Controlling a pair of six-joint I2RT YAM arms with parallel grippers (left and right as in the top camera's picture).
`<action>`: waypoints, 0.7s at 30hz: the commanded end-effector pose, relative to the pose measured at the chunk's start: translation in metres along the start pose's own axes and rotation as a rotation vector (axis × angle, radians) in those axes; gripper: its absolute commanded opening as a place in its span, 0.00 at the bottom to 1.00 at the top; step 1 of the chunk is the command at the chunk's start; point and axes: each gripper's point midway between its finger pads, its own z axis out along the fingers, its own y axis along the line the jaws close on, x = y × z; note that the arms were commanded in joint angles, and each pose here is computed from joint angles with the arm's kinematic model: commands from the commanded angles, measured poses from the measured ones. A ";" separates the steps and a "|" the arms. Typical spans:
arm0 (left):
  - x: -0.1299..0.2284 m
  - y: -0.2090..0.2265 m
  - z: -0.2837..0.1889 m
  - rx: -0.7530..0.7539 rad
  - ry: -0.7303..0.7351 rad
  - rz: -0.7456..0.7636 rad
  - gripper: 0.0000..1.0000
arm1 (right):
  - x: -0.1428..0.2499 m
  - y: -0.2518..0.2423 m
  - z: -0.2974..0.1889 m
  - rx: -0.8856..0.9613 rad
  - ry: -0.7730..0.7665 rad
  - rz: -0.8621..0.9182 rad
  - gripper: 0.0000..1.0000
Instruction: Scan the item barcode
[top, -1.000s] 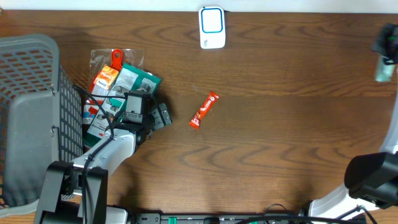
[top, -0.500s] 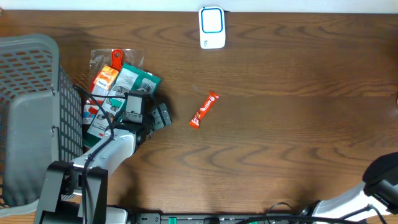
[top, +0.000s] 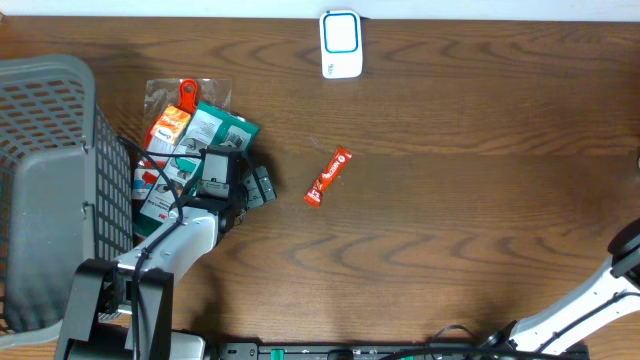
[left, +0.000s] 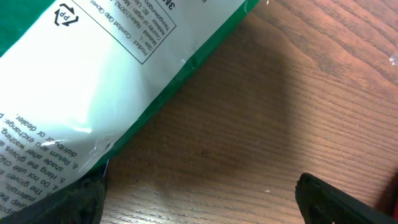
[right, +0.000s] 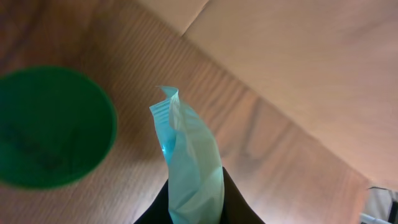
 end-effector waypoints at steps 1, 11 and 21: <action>0.024 0.024 0.007 -0.088 0.069 -0.011 0.98 | 0.009 0.011 0.021 -0.006 0.036 -0.029 0.01; 0.025 0.025 0.007 -0.089 0.072 -0.011 0.98 | 0.010 0.016 0.034 -0.006 0.037 -0.028 0.29; 0.025 0.025 0.007 -0.089 0.072 -0.011 0.98 | 0.014 0.019 0.021 -0.057 0.057 -0.034 0.85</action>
